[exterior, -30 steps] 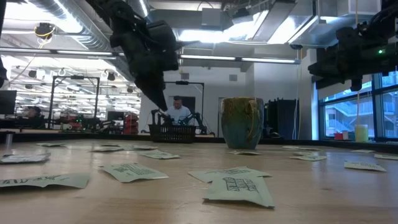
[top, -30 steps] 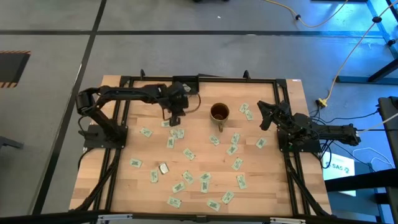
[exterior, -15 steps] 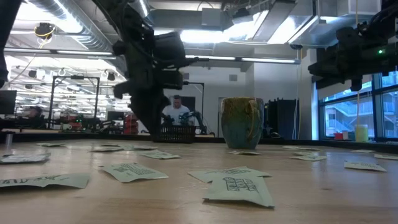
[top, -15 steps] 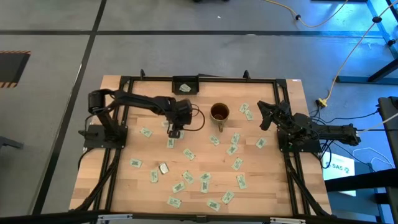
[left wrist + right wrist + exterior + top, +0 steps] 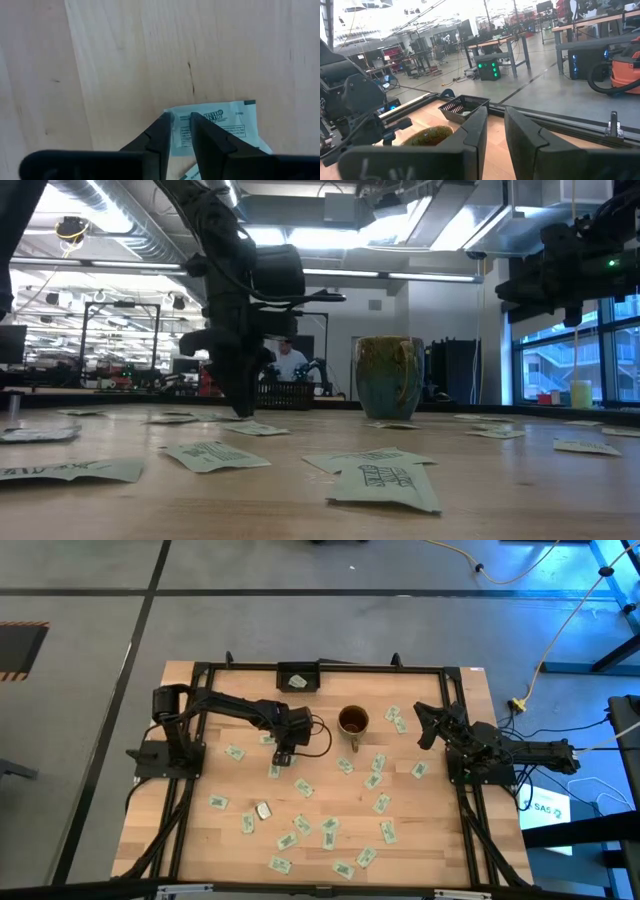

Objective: Pick and place Stevia / Truvia into bins
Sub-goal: Put the stevia packet into the black container

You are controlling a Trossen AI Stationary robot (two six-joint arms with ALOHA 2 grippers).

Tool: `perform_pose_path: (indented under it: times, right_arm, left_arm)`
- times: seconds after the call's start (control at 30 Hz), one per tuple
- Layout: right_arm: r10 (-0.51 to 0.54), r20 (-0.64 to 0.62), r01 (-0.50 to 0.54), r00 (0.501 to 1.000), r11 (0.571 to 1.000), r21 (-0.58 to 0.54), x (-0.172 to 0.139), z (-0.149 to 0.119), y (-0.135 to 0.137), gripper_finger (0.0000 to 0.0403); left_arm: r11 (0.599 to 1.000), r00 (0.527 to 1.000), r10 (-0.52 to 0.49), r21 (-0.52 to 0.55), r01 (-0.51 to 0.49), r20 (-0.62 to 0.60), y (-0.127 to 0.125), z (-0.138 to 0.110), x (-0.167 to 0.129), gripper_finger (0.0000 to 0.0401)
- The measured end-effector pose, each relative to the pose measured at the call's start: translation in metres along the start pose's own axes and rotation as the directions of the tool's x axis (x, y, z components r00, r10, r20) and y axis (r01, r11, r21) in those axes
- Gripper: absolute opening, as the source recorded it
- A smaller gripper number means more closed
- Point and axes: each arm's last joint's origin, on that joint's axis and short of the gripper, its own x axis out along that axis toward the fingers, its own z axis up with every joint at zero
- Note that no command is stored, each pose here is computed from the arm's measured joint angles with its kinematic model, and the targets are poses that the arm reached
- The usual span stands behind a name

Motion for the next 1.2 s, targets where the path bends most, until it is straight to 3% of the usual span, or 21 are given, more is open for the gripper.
perform_pose_path:
  times: [0.47, 0.73, 0.83, 1.0, 1.1, 1.2]
  right_arm:
    - [0.000, 0.000, 0.000, 1.000, 1.000, -0.003, 0.000, 0.000, 0.000, 0.0071]
    - [0.000, 0.000, 0.000, 1.000, 1.000, -0.004, 0.000, 0.000, 0.000, 0.0071]
    - [0.000, 0.000, 0.000, 1.000, 1.000, -0.005, 0.000, 0.000, 0.000, 0.0071]
    - [0.000, 0.000, 0.000, 1.000, 1.000, -0.004, 0.000, 0.000, 0.000, 0.0071]
    - [0.000, 0.000, 0.000, 1.000, 1.000, -0.003, 0.000, 0.000, 0.000, 0.0071]
    - [0.000, 0.000, 0.000, 1.000, 1.000, -0.004, 0.000, 0.000, 0.000, 0.0071]
  left_arm:
    - [0.999, 1.000, -0.025, -0.036, 0.025, -0.004, -0.002, -0.002, 0.000, 0.0008]
    - [0.996, 0.999, -0.036, -0.076, 0.038, 0.030, 0.004, -0.004, -0.009, 0.0003]
    - [0.989, 0.997, -0.066, -0.127, 0.071, 0.043, 0.008, -0.010, -0.019, 0.0003]
    - [0.975, 0.984, -0.045, -0.206, 0.080, 0.171, 0.022, -0.011, -0.048, 0.0003]
    - [0.961, 0.971, 0.006, -0.270, 0.060, 0.238, 0.033, -0.013, -0.064, 0.0003]
    - [0.921, 0.942, 0.107, -0.388, 0.027, 0.320, 0.048, -0.015, -0.082, 0.0003]
